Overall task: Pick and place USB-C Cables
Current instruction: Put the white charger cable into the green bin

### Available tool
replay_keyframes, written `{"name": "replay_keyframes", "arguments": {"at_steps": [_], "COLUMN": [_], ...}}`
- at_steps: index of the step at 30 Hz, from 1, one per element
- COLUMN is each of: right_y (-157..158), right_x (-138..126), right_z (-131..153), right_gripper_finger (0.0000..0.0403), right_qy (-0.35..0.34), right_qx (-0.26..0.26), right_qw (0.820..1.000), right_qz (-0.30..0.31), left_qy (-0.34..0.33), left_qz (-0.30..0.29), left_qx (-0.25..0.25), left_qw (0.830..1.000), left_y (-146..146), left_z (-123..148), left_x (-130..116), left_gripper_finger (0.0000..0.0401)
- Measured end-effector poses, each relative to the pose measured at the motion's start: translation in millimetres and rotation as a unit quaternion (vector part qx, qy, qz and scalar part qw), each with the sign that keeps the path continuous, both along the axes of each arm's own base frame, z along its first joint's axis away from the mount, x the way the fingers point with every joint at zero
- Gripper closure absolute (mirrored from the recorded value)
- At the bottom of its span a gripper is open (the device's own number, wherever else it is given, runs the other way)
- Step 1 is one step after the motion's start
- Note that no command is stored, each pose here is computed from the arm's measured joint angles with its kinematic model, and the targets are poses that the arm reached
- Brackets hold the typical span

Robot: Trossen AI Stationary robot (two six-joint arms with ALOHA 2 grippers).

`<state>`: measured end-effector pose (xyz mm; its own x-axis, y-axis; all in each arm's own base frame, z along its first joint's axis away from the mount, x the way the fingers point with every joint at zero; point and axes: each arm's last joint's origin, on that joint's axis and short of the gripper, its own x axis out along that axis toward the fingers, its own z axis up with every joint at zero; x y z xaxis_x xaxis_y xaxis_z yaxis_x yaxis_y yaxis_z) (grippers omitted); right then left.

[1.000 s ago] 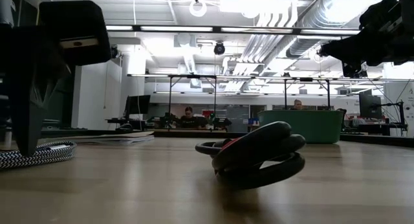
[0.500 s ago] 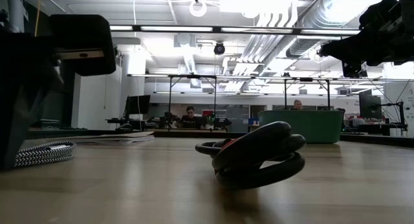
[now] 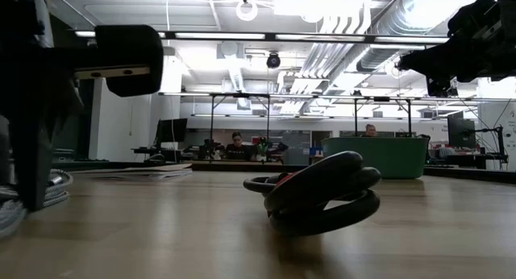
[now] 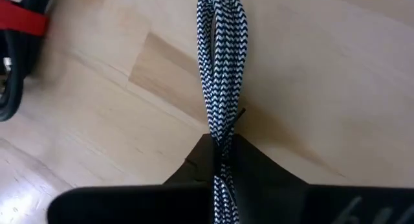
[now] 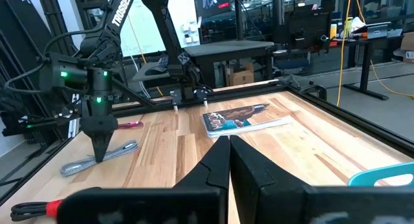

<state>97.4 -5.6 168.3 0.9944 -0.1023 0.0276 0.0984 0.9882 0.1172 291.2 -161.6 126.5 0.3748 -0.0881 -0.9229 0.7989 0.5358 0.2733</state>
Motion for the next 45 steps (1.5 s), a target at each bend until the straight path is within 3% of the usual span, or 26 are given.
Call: {"name": "replay_keyframes", "arguments": {"at_steps": [8, 13, 17, 21, 24, 33, 38, 45], "right_y": [0.0, 0.0, 0.2, 0.2, 0.2, 0.2, 0.2, 0.2], "right_x": [0.0, 0.0, 0.3, 0.5, 0.6, 0.9, 0.9, 0.9], "right_z": [0.0, 0.0, -0.3, -0.7, -0.7, -1.1, -1.1, -1.1], "right_gripper_finger": [0.0403, 0.0403, 0.0403, 0.0403, 0.0403, 0.0403, 0.0403, 0.0403], "right_qy": [0.000, 0.000, 0.001, 0.003, 0.003, 0.006, 0.006, 0.006], "right_qx": [0.000, 0.004, 0.009, 0.009, 0.012, 0.012, 0.012, 0.013], "right_qw": [1.000, 1.000, 1.000, 1.000, 1.000, 1.000, 1.000, 1.000], "right_qz": [0.000, 0.000, 0.004, 0.004, 0.004, 0.004, 0.004, 0.004], "left_qy": [0.008, -0.053, -0.127, -0.246, -0.343, -0.523, -0.551, -0.551], "left_qz": [0.060, 0.120, 0.176, 0.220, 0.254, 0.333, 0.361, 0.366], "left_qx": [-0.025, -0.083, -0.131, -0.179, -0.227, -0.300, -0.314, -0.330], "left_qw": [0.998, 0.988, 0.967, 0.927, 0.875, 0.725, 0.684, 0.673], "left_y": [5.6, 23.8, 55.0, 86.2, 108.1, 165.6, 182.3, 189.6], "left_z": [7.2, 61.7, 98.1, 123.7, 128.4, 88.4, 75.9, 68.1], "left_x": [-0.9, 0.7, -8.3, -23.2, -34.9, -65.8, -69.9, -64.2], "left_gripper_finger": [0.0400, 0.0401, 0.0401, 0.0401, 0.0401, 0.0401, 0.0401, 0.0401]}}
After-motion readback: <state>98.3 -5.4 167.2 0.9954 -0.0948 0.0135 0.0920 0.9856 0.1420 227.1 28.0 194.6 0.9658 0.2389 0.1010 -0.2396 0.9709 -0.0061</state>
